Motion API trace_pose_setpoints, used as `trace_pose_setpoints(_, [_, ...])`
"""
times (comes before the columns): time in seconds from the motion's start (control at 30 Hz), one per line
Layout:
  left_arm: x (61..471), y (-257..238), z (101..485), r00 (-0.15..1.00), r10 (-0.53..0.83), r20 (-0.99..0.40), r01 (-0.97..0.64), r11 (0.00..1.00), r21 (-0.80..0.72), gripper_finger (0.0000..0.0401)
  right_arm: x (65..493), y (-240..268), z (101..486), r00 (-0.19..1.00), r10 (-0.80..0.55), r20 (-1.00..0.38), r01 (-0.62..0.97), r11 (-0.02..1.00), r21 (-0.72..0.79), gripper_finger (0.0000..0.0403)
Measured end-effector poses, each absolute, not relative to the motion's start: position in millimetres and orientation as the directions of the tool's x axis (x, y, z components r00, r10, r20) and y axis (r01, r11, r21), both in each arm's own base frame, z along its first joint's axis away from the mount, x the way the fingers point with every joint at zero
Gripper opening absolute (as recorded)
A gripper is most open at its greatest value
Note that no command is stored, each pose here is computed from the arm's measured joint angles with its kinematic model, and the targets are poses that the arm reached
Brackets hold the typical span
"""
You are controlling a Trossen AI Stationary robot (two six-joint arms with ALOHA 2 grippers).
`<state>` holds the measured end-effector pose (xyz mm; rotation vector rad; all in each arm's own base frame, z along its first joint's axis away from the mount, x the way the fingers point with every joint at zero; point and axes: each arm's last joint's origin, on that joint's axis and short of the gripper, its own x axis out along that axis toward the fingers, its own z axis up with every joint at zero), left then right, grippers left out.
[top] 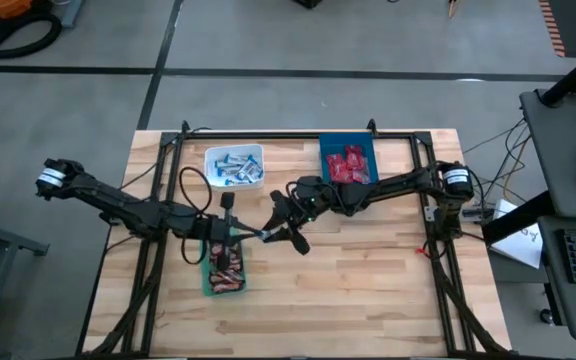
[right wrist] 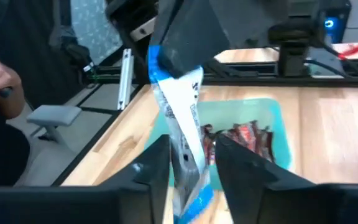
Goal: Sort candy
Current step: Put the white chocolate bar into the white bin, then return to Home Position
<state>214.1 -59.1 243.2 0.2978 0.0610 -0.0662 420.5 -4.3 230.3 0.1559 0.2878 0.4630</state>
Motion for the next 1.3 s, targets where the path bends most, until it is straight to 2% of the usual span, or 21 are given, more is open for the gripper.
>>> trace_pose_setpoints(0.17, [204.1, -48.1, 244.7, 0.985, 0.117, -0.124, -0.073, 0.947, 0.312, 0.0000, 415.9, -25.2, 234.3, 0.872, 0.416, -0.259, -0.348, 0.898, 0.269, 0.0162])
trace_pose_setpoints(0.3, [193.0, -33.1, 244.6, 0.924, 0.327, -0.199, -0.250, 0.909, 0.332, 0.0000, 407.5, -43.9, 236.0, 0.889, 0.305, -0.342, -0.189, 0.924, 0.333, 0.0185])
trace_pose_setpoints(0.43, [184.3, -12.3, 244.1, 0.796, 0.549, -0.255, -0.443, 0.816, 0.371, 0.0000, 401.3, -53.7, 237.0, 0.897, 0.148, -0.416, -0.014, 0.951, 0.308, 0.0189])
trace_pose_setpoints(0.5, [182.2, 0.6, 243.6, 0.740, 0.617, -0.267, -0.512, 0.775, 0.371, 0.0000, 400.5, -55.6, 236.6, 0.897, 0.093, -0.432, 0.039, 0.957, 0.286, 0.0187])
trace_pose_setpoints(0.67, [179.4, 42.3, 235.2, 0.579, 0.756, -0.305, -0.661, 0.654, 0.367, 0.0000, 400.6, -55.8, 236.4, 0.897, 0.071, -0.435, 0.052, 0.963, 0.264, 0.0180])
trace_pose_setpoints(0.87, [176.3, 79.3, 227.8, 0.543, 0.743, -0.391, -0.703, 0.657, 0.272, 0.0000, 399.4, -53.6, 233.8, 0.883, 0.078, -0.463, 0.053, 0.963, 0.263, 0.0179])
trace_pose_setpoints(1.0, [177.5, 76.3, 231.2, 0.592, 0.695, -0.409, -0.662, 0.708, 0.246, 0.0000, 394.6, -51.1, 225.3, 0.832, 0.089, -0.548, 0.066, 0.965, 0.256, 0.0179])
trace_pose_setpoints(1.13, [183.4, 53.9, 235.3, 0.790, 0.445, -0.422, -0.443, 0.890, 0.109, 0.0000, 390.0, -42.8, 213.9, 0.805, 0.127, -0.579, -0.015, 0.981, 0.193, 0.0176])
trace_pose_setpoints(1.2, [186.1, 38.4, 238.0, 0.855, 0.322, -0.407, -0.330, 0.942, 0.053, 0.0000, 386.3, -35.8, 207.7, 0.805, 0.188, -0.562, -0.106, 0.979, 0.177, 0.0176])
trace_pose_setpoints(1.3, [185.3, 10.7, 240.6, 0.911, 0.181, -0.370, -0.176, 0.983, 0.048, 0.0000, 378.0, -28.4, 201.9, 0.824, 0.282, -0.492, -0.231, 0.959, 0.163, 0.0176])
